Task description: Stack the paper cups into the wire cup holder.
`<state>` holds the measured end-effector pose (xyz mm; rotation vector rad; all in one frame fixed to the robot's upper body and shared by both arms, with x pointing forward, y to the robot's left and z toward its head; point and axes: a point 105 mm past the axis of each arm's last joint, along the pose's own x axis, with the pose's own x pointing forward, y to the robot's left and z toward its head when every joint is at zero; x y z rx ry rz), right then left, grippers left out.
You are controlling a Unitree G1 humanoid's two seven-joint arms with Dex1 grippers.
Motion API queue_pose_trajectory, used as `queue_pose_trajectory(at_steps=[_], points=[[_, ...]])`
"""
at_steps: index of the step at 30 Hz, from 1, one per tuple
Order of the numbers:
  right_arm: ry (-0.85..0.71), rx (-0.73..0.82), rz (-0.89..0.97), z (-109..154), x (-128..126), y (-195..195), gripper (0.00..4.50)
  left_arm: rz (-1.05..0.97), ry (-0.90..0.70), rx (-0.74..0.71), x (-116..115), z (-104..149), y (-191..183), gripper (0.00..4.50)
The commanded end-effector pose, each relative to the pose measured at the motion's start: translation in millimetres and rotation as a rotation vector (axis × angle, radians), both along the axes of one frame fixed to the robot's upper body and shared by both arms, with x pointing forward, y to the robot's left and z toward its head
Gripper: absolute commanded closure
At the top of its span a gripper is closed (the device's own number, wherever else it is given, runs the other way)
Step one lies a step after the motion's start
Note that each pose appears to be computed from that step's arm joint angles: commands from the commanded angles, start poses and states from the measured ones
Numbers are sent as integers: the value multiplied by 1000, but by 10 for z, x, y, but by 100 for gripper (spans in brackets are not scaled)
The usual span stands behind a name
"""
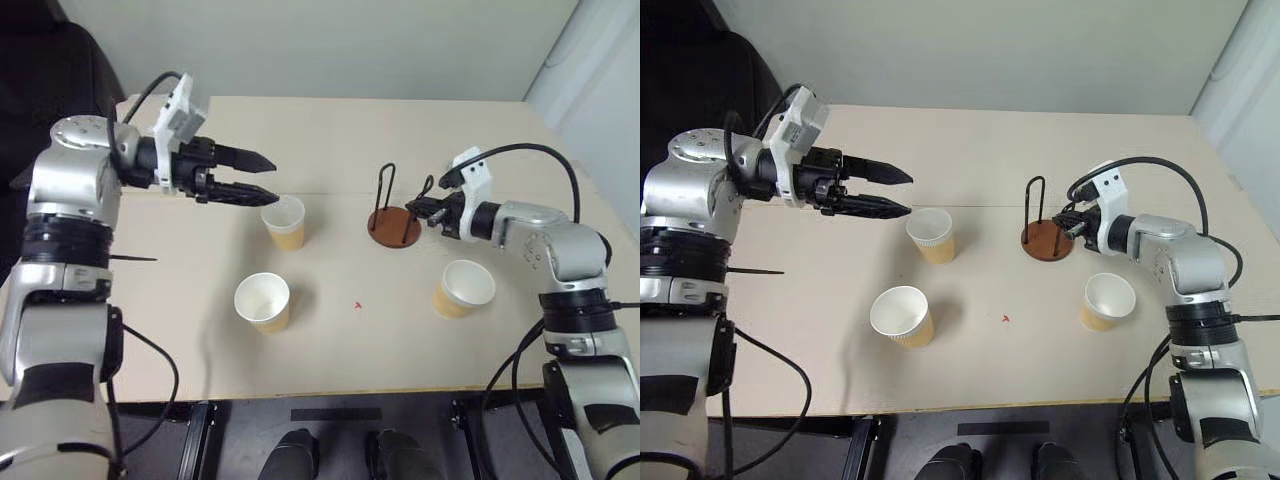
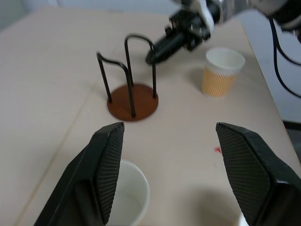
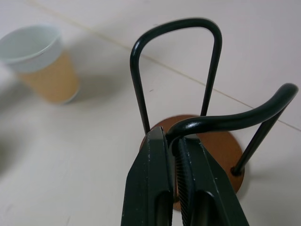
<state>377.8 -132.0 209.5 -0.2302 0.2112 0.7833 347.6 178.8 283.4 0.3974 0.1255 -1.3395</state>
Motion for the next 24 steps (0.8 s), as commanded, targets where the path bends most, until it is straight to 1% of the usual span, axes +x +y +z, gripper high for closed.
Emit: queue_pose_trajectory(at_steps=[1, 7, 10, 14, 24], points=[[-67, -25, 139, 193, -228, 222, 448, -60, -1, 24, -117, 38, -30, 114], [-79, -45, 230, 262, -430, 363, 448, -58, 20, 29, -161, 13, 6, 114], [-74, -50, 246, 255, -467, 388, 448, -57, 29, 30, -177, -1, 18, 114], [-47, -66, 246, 144, -498, 372, 448, -60, 40, 25, -197, -21, 23, 114], [-16, -50, 280, 94, -606, 413, 448, -60, 50, 24, -212, -24, 13, 114]])
